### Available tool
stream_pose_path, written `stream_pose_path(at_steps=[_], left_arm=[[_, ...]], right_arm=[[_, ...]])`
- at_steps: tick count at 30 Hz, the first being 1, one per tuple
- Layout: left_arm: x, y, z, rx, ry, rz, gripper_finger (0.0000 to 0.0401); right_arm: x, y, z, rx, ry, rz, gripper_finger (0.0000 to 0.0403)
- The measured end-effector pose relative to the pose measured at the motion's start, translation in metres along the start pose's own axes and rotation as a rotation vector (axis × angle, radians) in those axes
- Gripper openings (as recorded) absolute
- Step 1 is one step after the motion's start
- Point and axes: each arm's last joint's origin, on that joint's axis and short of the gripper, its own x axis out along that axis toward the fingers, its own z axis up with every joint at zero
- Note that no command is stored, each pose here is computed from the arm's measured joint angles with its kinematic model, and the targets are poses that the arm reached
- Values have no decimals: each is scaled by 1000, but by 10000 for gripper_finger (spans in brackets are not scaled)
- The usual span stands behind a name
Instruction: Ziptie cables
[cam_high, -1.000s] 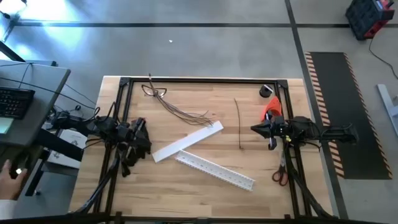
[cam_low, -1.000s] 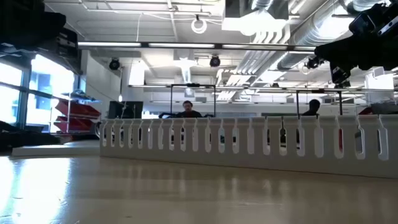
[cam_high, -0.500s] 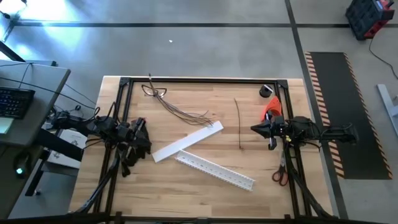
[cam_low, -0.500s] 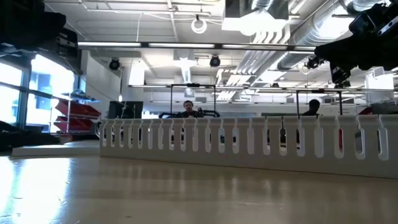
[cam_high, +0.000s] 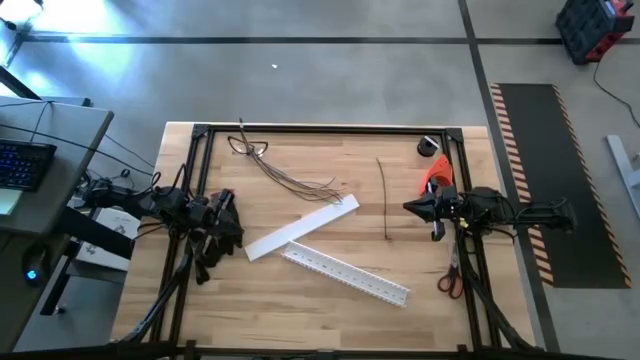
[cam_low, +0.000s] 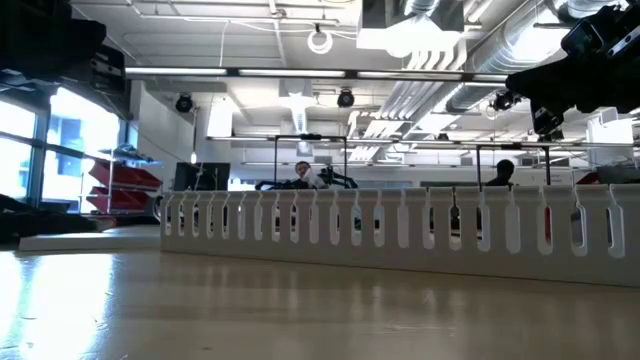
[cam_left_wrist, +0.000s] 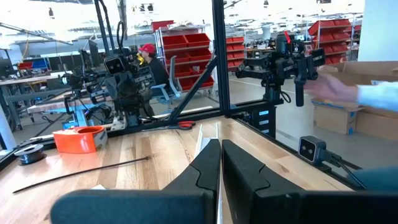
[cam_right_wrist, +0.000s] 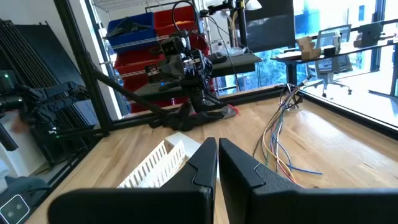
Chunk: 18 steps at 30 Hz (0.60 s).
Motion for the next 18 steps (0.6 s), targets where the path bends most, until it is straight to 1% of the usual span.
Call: stream_pose_path(at_steps=[7, 9, 13, 16, 18], left_arm=[[0, 0, 0, 1, 0, 0, 0], [0, 0, 0, 0, 0, 0, 0], [0, 0, 0, 1, 0, 0, 0], [0, 0, 0, 0, 0, 0, 0], [0, 0, 0, 1, 0, 1, 0]], right_arm=[[0, 0, 0, 15, 0, 0, 0], [0, 0, 1, 65, -8, 2, 0], [-1, 2, 10, 211, -106, 25, 0], [-1, 2, 11, 328, -110, 38, 0], [0, 2, 11, 356, -110, 40, 0]])
